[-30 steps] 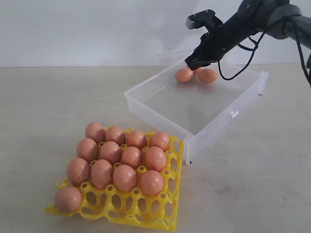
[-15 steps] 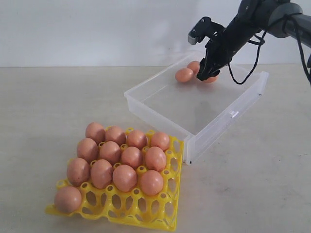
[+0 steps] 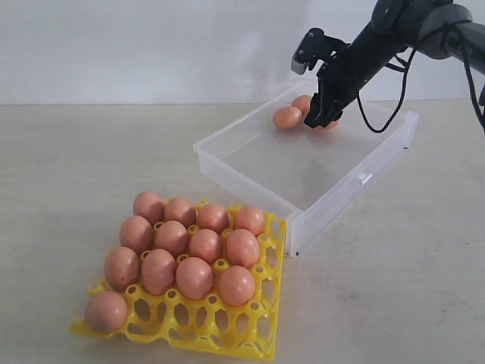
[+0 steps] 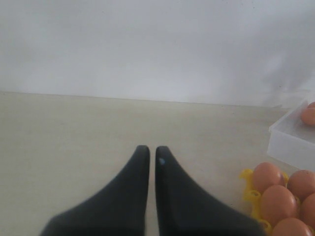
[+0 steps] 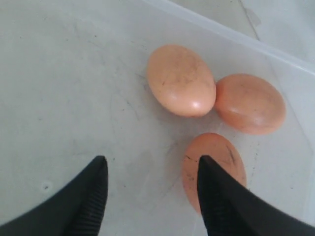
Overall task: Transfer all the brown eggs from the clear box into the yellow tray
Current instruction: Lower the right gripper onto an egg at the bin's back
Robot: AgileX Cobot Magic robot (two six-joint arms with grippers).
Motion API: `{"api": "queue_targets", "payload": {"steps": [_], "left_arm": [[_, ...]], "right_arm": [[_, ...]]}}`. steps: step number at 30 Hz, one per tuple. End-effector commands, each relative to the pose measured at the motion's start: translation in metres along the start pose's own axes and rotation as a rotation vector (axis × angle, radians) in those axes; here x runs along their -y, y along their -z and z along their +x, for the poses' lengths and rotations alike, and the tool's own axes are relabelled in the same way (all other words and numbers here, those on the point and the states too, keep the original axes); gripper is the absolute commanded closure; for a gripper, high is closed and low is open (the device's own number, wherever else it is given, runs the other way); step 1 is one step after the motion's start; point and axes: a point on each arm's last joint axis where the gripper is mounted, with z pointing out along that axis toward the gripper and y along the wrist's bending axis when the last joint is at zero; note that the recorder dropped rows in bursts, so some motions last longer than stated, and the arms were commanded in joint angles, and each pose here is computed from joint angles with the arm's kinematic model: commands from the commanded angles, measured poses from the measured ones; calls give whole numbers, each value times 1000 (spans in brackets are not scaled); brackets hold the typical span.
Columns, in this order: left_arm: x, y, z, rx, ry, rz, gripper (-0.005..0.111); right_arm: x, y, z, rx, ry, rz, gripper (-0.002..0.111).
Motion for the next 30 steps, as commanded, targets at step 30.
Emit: {"api": "queue_targets", "payload": {"steps": [30], "left_arm": [[0,0,0,6,1,-5,103]], "right_arm": [[25,-38,40,-75,-34,204,60]]}}
